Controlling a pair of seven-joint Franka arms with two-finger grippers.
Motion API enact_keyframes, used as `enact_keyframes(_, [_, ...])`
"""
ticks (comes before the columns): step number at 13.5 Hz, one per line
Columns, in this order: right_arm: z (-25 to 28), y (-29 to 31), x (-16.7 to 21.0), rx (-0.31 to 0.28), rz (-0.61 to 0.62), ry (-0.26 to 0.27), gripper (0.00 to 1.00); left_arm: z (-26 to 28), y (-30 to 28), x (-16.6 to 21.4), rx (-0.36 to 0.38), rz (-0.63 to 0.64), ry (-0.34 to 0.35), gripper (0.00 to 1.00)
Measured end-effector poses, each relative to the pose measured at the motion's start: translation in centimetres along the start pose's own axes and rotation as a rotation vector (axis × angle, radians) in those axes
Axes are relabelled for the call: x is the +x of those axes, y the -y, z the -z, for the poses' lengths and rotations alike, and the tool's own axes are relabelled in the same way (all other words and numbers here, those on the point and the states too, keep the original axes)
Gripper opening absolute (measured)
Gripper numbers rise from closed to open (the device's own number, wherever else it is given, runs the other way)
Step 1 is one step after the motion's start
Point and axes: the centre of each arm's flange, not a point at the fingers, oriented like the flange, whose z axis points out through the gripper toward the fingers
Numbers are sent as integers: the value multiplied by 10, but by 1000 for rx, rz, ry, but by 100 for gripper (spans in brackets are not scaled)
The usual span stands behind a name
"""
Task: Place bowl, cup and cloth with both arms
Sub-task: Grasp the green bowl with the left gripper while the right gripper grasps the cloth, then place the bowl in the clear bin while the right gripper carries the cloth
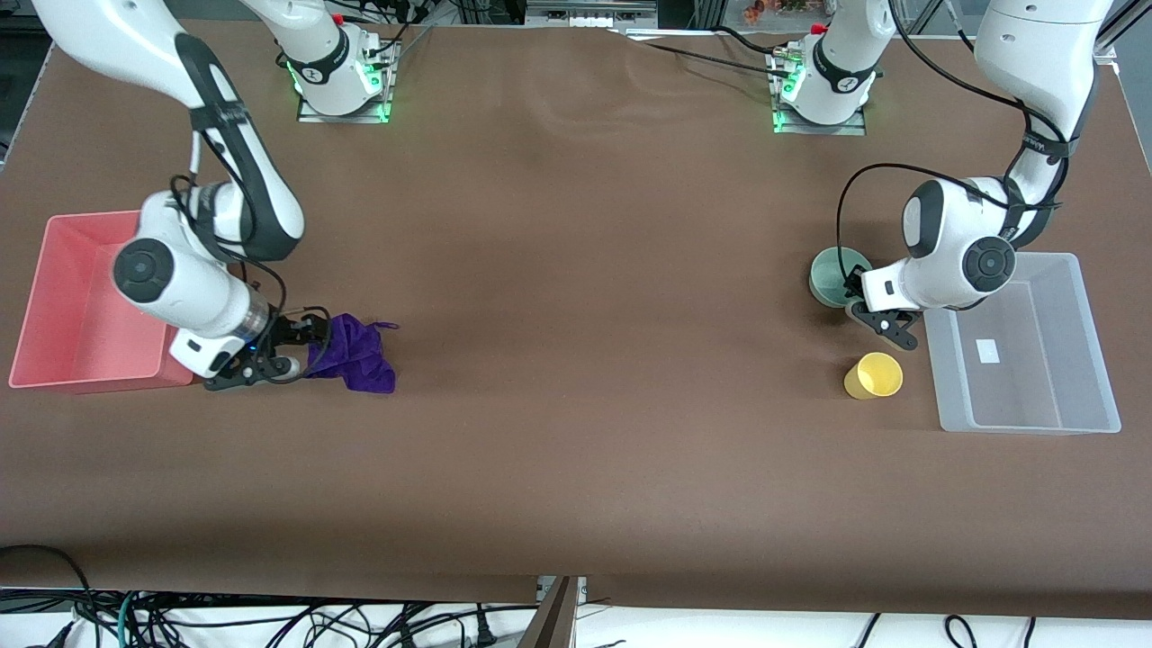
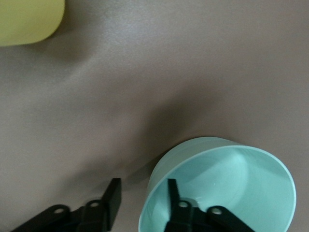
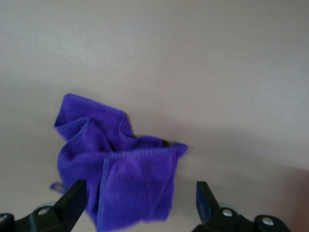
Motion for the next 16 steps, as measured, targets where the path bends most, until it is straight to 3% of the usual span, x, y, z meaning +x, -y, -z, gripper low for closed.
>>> enact_keyframes(3, [-31,9,-1,6,13,-22,100,2,1,0,2,-21,-3,8])
enact_keyframes(4, [-37,13,-2,8,20,-18,100,8,1,0,6,-24,-8,4])
enact_keyframes(8, [-45,17,-3,11,31,-6,100,89,13,-4,21,-37,-26,4])
enact_keyframes(11, [-55,19,-7,15,32,14,100,184,54,-26,176,-136,-4,4])
enact_keyframes(14, [-70,24,-19,21,39,49,96,192,108,-62,221,-210,16,4])
enact_keyframes(16, [-72,26,-22,21,40,55,71,159,149,-81,243,-209,7,4])
